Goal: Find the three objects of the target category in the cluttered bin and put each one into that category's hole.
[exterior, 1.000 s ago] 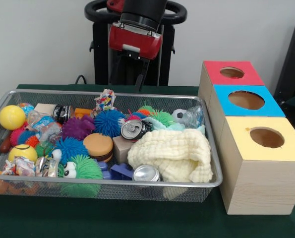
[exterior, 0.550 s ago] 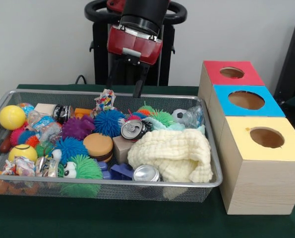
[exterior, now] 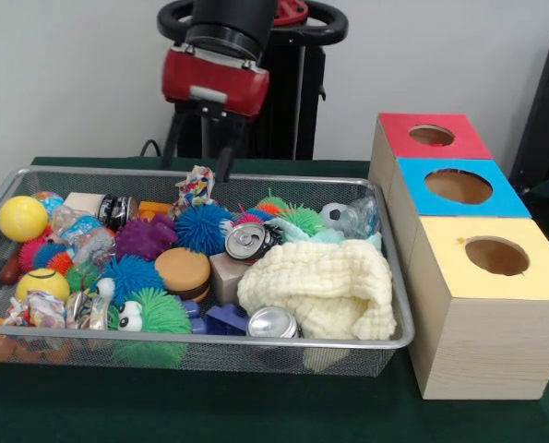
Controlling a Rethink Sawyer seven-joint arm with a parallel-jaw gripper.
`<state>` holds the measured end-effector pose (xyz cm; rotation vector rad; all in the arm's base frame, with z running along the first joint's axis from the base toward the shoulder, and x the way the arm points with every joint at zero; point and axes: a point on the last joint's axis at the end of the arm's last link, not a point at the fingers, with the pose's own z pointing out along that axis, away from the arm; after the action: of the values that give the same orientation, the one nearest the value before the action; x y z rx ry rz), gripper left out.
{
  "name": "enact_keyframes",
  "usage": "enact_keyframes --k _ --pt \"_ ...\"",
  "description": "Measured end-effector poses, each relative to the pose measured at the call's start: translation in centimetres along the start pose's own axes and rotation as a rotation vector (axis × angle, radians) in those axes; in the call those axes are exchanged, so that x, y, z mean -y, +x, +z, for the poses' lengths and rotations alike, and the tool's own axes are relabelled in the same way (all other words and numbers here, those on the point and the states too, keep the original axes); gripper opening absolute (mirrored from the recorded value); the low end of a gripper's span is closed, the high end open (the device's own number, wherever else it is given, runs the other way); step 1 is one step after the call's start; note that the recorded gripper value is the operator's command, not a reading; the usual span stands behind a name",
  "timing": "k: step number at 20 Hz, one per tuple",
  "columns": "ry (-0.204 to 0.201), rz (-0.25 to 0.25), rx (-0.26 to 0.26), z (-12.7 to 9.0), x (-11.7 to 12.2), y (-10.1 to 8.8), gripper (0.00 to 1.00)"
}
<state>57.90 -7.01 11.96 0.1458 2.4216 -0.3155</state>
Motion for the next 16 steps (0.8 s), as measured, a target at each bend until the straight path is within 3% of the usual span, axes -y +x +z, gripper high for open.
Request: enact_keyframes --k 4,7,12,16 --pt "0.006 0.021 0.013 -1.4 4.2 -0.4 1.00" --pt "0.030 0.022 0.028 -3.6 7.5 -0.6 1.00" --pt "0.027 0.011 0.040 -6.1 10.1 0.0 1.00" --pt "0.007 -0.003 0.035 -7.0 9.8 0.7 1.00"
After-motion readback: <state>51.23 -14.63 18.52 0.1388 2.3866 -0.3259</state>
